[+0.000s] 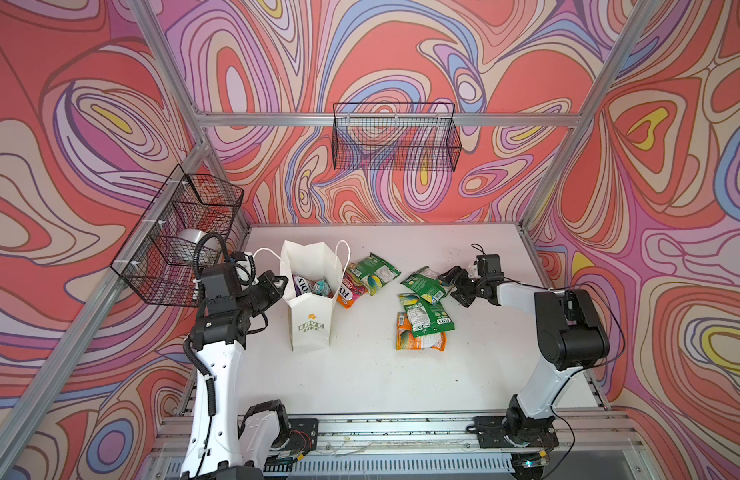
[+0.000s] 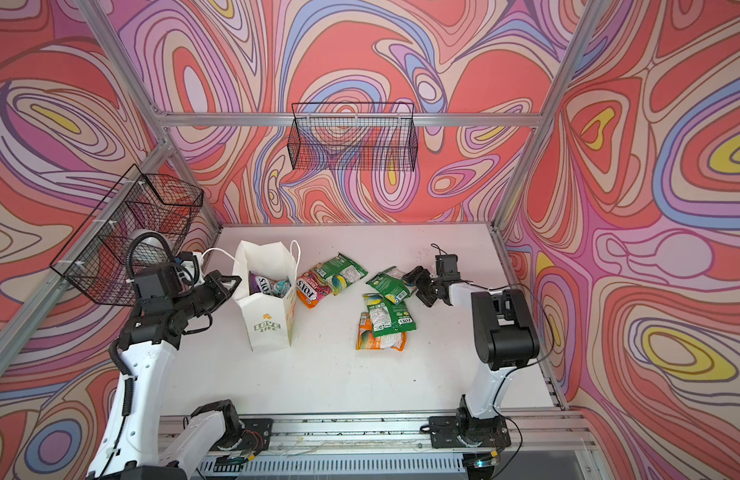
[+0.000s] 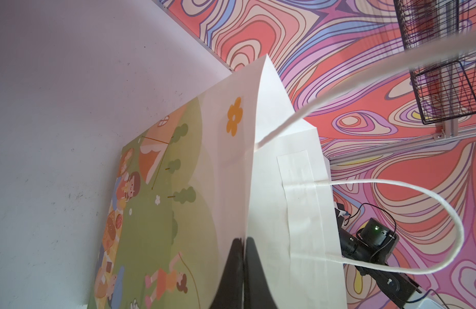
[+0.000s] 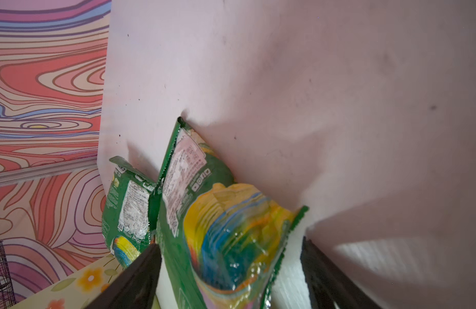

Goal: Place the snacks into the paper bag
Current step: 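Grasp the green SPRING TEA snack bag with the right gripper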

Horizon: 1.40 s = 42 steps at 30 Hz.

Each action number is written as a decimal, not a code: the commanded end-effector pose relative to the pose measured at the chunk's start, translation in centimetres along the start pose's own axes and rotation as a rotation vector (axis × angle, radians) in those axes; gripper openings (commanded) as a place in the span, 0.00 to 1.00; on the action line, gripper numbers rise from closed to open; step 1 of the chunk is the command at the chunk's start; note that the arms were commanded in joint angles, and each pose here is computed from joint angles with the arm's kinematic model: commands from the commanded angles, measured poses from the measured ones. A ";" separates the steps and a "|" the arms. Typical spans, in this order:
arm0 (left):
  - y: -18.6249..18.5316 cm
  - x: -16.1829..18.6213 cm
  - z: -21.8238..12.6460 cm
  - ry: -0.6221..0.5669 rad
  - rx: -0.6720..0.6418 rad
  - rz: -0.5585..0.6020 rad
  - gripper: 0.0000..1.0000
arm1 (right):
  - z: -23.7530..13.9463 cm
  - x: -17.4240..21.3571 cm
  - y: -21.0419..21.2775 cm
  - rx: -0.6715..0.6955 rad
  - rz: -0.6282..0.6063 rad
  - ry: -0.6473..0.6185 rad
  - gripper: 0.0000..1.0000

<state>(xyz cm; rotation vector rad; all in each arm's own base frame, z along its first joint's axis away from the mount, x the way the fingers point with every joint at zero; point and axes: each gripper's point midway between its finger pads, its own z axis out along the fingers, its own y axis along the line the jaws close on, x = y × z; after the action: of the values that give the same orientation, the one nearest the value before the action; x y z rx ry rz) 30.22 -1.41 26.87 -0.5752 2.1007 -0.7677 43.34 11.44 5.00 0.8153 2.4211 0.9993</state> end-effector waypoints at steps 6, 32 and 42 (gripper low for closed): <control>-0.5 -0.6 -0.1 -0.021 0.017 0.020 0.00 | 2.5 1.4 1.8 -0.060 -0.004 0.042 0.76; -0.7 -0.6 -0.1 -0.021 0.022 0.024 0.00 | 0.8 2.0 9.6 -0.151 -0.133 0.017 0.09; -0.7 -0.6 -0.2 -0.022 0.024 0.025 0.00 | -2.4 1.8 14.5 -0.207 -0.200 -0.037 0.03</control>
<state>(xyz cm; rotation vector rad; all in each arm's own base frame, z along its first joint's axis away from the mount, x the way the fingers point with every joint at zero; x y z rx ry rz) 30.23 -1.41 26.87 -0.5755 2.1007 -0.7673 45.33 19.25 12.42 0.5886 2.3583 1.1104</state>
